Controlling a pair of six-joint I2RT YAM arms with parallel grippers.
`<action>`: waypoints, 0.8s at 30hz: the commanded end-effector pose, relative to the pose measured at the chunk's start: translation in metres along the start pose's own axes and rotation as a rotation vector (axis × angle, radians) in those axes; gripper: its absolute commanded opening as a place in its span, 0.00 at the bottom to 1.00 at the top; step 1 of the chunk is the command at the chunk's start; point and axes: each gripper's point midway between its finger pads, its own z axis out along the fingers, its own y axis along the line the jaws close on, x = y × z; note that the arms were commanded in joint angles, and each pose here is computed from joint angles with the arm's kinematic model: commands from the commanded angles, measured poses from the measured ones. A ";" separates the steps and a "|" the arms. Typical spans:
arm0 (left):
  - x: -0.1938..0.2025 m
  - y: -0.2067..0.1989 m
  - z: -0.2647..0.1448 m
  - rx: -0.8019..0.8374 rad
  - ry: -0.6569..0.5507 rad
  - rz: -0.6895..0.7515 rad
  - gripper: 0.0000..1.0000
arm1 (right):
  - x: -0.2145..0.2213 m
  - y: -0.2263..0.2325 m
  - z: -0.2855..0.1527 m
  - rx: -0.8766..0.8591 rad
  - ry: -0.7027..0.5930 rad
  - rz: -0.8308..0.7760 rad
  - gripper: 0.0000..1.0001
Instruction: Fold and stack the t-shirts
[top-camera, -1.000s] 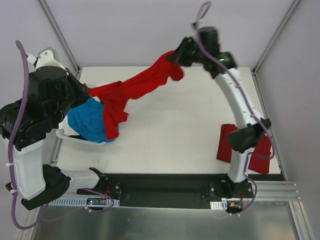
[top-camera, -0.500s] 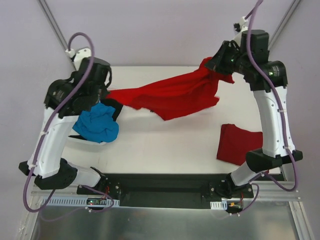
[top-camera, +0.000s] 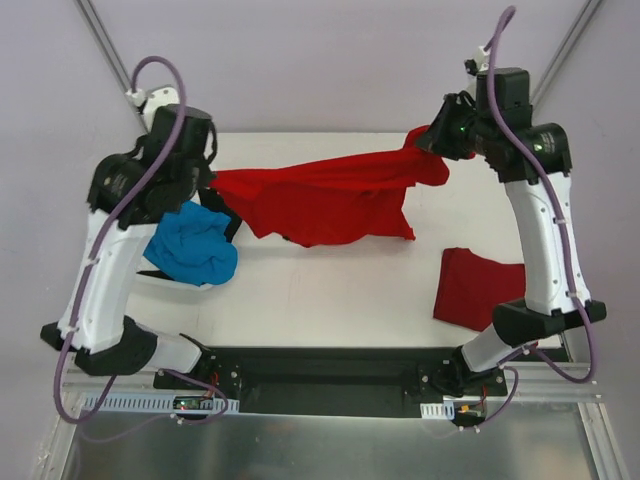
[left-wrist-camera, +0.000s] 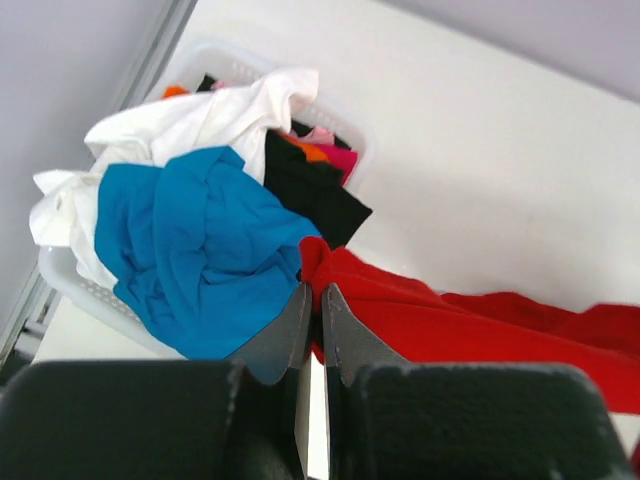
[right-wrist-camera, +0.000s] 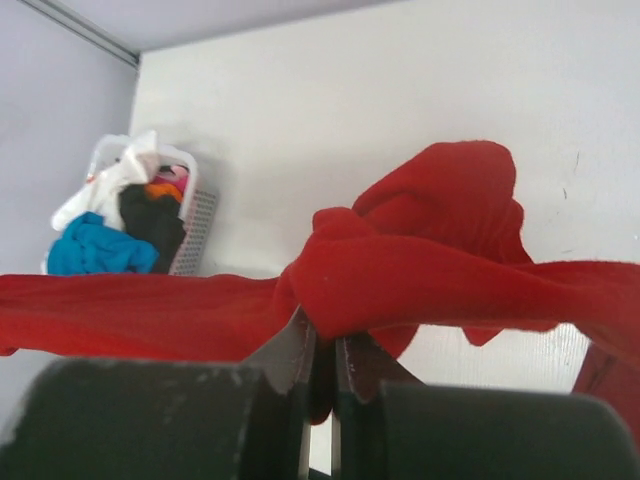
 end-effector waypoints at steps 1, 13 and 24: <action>-0.042 0.041 -0.066 0.114 -0.212 -0.045 0.00 | -0.032 0.012 -0.086 -0.051 -0.221 -0.014 0.01; 0.079 0.044 -0.098 0.329 0.229 0.024 0.00 | 0.050 -0.017 -0.117 -0.016 -0.094 0.009 0.01; 0.071 0.067 -0.137 0.453 0.111 -0.016 0.00 | 0.083 -0.042 -0.165 0.013 -0.179 -0.063 0.01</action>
